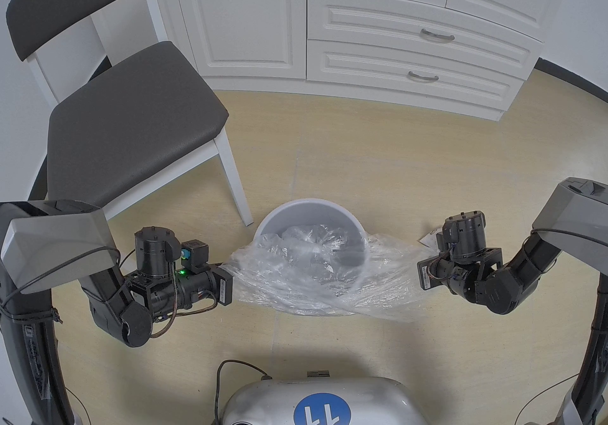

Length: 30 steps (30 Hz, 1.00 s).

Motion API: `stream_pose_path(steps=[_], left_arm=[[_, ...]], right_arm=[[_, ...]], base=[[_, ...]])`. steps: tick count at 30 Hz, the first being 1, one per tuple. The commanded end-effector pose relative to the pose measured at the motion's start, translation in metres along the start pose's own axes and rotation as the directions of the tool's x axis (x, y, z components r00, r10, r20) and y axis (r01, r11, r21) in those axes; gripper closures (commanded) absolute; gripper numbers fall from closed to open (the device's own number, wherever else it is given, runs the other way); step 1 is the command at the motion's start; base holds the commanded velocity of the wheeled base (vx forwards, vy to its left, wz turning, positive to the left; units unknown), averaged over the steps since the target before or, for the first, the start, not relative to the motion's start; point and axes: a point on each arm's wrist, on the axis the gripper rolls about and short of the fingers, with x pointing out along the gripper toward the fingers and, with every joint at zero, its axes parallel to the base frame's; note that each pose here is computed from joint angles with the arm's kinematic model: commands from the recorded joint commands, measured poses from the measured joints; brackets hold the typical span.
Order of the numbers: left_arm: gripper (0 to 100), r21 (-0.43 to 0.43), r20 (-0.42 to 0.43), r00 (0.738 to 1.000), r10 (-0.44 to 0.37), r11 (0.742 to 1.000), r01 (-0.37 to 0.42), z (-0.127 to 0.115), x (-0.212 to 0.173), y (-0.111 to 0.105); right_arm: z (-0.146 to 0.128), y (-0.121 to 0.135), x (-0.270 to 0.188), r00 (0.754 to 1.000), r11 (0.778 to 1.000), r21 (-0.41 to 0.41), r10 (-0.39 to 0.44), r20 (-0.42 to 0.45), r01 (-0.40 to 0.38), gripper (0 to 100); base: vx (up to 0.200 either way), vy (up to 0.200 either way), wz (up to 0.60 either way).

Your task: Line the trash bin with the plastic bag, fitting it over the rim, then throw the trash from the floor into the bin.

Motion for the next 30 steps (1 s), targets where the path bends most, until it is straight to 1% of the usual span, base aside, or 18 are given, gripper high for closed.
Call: stream_pose_path(steps=[1,5,10,15,16,17,18,19,21,22,23,24,25,26,27,28,29,30], left_arm=[[100,-0.004,-0.021,1.0,-0.001,1.0,0.001,-0.004,0.002,0.001],[100,-0.011,-0.055,0.998,0.001,1.0,-0.002,-0.009,0.004,0.001],[100,-0.013,-0.051,0.999,0.019,1.0,-0.019,-0.009,0.009,0.006],[100,-0.012,-0.043,0.999,0.022,1.0,-0.022,-0.007,0.01,0.008],[100,-0.013,-0.042,0.999,0.022,1.0,-0.022,-0.007,0.01,0.008],[100,-0.011,-0.04,0.999,0.022,1.0,-0.022,-0.006,0.01,0.008],[100,-0.013,-0.04,0.999,0.024,1.0,-0.024,-0.006,0.01,0.008],[100,-0.012,-0.039,0.999,0.024,1.0,-0.024,-0.006,0.01,0.008],[100,-0.012,-0.039,0.999,0.03,0.999,-0.03,-0.006,0.01,0.008],[100,-0.012,-0.039,0.999,0.03,0.999,-0.03,-0.006,0.01,0.008],[100,-0.011,-0.039,0.999,0.031,0.999,-0.032,-0.006,0.01,0.008],[100,-0.011,-0.039,0.999,0.033,0.999,-0.033,-0.006,0.011,0.008],[100,-0.012,-0.039,0.999,0.036,0.999,-0.036,-0.006,0.011,0.008],[100,-0.012,-0.039,0.999,0.036,0.999,-0.036,-0.006,0.011,0.008],[100,-0.011,-0.041,0.999,0.034,0.999,-0.035,-0.007,0.011,0.008],[100,-0.011,-0.039,0.999,0.034,0.999,-0.035,-0.006,0.012,0.008],[100,-0.011,-0.039,0.999,0.034,0.999,-0.035,-0.006,0.012,0.008],[100,-0.01,-0.036,0.999,0.035,0.999,-0.035,-0.006,0.013,0.009]], right_arm=[[-0.005,0.0,0.002,1.0,1.0,-0.025,0.001,-0.019,-0.001,100],[-0.014,0.001,0.006,0.999,0.998,-0.054,0.007,-0.049,-0.009,100],[-0.021,0.002,0.011,0.997,0.998,-0.064,0.022,-0.069,-0.026,100],[-0.02,-0.001,0.013,0.997,0.996,-0.073,0.045,-0.067,-0.05,100],[-0.019,-0.002,0.012,0.997,0.995,-0.074,0.058,-0.053,-0.062,0],[-0.019,-0.002,0.011,0.997,0.995,-0.073,0.059,-0.052,-0.063,0],[-0.014,-0.003,0.008,0.996,0.995,-0.058,0.083,-0.014,-0.083,0],[-0.012,-0.004,0.005,0.995,0.994,-0.047,0.096,0.005,-0.096,0],[-0.01,-0.012,-0.005,0.987,0.988,-0.028,0.153,0.056,-0.152,0],[-0.011,-0.017,-0.007,0.983,0.985,-0.027,0.175,0.058,-0.173,0],[-0.015,-0.029,-0.015,0.968,0.97,-0.035,0.241,0.064,-0.24,0],[-0.016,-0.041,-0.022,0.947,0.95,-0.06,0.311,0.075,-0.307,0],[-0.018,-0.052,-0.026,0.93,0.932,-0.088,0.357,0.082,-0.351,0],[-0.018,-0.052,-0.026,0.93,0.932,-0.088,0.357,0.082,-0.351,0],[-0.022,-0.073,-0.028,0.908,0.908,-0.138,0.409,0.093,-0.395,0],[-0.027,-0.089,-0.027,0.896,0.894,-0.181,0.433,0.103,-0.411,0],[-0.027,-0.091,-0.027,0.895,0.892,-0.188,0.434,0.106,-0.411,0],[-0.032,-0.11,-0.025,0.89,0.885,-0.218,0.441,0.114,-0.41,0]], base=[[0.0,0.0,0.0],[0.0,0.0,0.0],[0.0,0.0,0.0],[0.0,0.0,0.0],[0.0,0.0,0.0],[0.0,0.0,0.0],[0.0,0.0,0.0],[0.0,0.0,0.0],[0.0,0.0,0.0],[0.0,0.0,0.0],[0.0,0.0,0.0],[0.0,0.0,0.0],[0.0,0.0,0.0],[0.0,0.0,0.0],[0.0,0.0,0.0],[0.0,0.0,0.0],[0.0,0.0,0.0],[0.0,0.0,0.0]])
